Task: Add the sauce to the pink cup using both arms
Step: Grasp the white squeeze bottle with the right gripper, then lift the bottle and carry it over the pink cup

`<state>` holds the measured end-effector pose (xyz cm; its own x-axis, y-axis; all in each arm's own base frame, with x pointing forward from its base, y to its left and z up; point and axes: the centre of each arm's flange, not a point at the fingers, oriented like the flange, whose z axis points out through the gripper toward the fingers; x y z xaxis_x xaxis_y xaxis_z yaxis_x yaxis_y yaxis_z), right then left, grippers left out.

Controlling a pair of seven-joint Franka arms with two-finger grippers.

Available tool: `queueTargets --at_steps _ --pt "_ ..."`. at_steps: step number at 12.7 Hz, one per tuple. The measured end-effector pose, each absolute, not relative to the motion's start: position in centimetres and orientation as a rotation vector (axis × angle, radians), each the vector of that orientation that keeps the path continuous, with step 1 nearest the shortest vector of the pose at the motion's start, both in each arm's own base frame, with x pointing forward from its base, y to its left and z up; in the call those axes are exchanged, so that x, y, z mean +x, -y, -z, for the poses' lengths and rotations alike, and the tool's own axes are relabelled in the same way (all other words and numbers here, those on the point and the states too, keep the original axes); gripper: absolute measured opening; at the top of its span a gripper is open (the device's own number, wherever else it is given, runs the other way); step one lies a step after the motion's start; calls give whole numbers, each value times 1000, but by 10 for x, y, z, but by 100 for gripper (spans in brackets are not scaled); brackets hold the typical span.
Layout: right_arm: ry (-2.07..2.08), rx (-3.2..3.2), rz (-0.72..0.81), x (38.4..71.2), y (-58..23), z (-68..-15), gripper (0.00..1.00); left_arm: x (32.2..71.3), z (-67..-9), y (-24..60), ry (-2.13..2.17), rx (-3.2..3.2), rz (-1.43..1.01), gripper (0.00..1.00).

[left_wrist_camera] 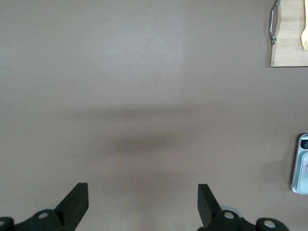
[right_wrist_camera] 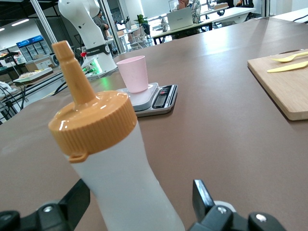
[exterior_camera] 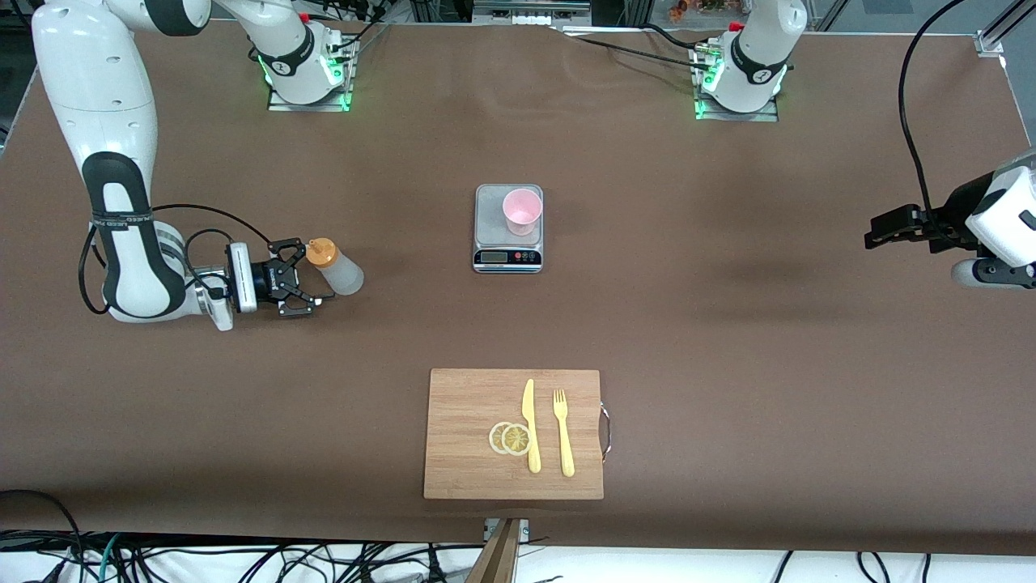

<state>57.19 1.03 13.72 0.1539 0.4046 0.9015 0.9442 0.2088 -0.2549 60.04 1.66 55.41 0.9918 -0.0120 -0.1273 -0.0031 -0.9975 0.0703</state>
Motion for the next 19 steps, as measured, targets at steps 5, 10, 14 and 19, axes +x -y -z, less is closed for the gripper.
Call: queueTargets --at_steps 5,10,14,19 --pt "1419 -1344 645 570 -28 -131 54 601 -554 -15 19 3065 197 100" --pt "1383 -1359 605 579 -32 -142 37 601 -554 -12 29 3065 196 100" --pt "1446 -1410 404 611 -62 -203 37 601 -554 -12 29 3065 196 100" --pt "1585 -1509 118 604 -143 -281 37 601 -555 -11 30 3065 195 100"
